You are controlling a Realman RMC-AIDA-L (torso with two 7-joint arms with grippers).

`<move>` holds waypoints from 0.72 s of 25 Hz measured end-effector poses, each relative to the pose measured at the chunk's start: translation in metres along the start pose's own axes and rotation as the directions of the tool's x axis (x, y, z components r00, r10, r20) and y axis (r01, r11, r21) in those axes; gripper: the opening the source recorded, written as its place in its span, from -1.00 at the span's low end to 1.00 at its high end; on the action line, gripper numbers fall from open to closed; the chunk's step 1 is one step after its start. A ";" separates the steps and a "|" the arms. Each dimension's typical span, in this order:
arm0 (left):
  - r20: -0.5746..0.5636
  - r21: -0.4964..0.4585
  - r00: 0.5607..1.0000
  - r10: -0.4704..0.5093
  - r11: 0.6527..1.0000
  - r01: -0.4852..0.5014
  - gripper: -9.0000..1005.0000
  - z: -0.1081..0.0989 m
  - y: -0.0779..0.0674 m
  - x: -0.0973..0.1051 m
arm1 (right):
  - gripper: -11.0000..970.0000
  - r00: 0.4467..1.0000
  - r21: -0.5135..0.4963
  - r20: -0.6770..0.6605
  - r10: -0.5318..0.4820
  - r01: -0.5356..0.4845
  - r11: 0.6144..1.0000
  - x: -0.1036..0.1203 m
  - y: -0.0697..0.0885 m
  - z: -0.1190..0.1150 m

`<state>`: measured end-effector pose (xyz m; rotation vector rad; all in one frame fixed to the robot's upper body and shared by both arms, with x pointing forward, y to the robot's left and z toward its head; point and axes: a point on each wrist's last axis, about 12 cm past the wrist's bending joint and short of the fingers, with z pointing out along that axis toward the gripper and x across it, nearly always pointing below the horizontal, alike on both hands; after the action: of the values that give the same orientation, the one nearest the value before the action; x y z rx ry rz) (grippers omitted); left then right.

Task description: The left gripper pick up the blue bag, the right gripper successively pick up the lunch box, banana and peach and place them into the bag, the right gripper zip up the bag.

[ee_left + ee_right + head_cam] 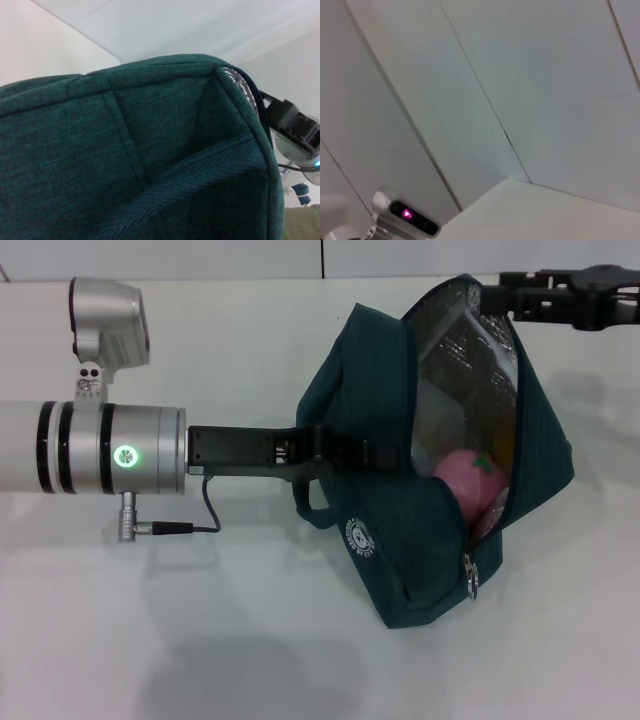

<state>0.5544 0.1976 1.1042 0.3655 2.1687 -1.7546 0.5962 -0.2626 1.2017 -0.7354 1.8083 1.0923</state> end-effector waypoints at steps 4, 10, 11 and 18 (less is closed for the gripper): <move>0.003 -0.002 1.000 -0.001 1.000 0.001 -0.92 -0.001 0.000 0.000 | 0.01 1.000 0.008 0.015 0.010 -0.010 1.000 0.003 -0.001 -0.012; 0.008 -0.003 1.000 -0.001 1.000 0.001 -0.92 -0.002 0.001 0.000 | 0.64 0.996 -0.055 0.075 -0.053 0.058 0.997 0.009 0.008 -0.037; 0.008 -0.003 1.000 -0.002 1.000 0.002 -0.92 -0.003 0.001 0.000 | 0.68 0.992 -0.086 0.094 -0.087 0.095 0.992 0.012 0.013 -0.042; 0.016 -0.007 1.000 -0.004 1.000 0.004 -0.92 -0.003 0.001 0.000 | 0.83 0.948 -0.236 0.176 -0.264 0.301 0.924 0.035 0.039 -0.071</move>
<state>0.5550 0.2009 1.1036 0.3450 2.1658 -1.7455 0.5217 -0.3107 1.2017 -1.0156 1.4011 1.1657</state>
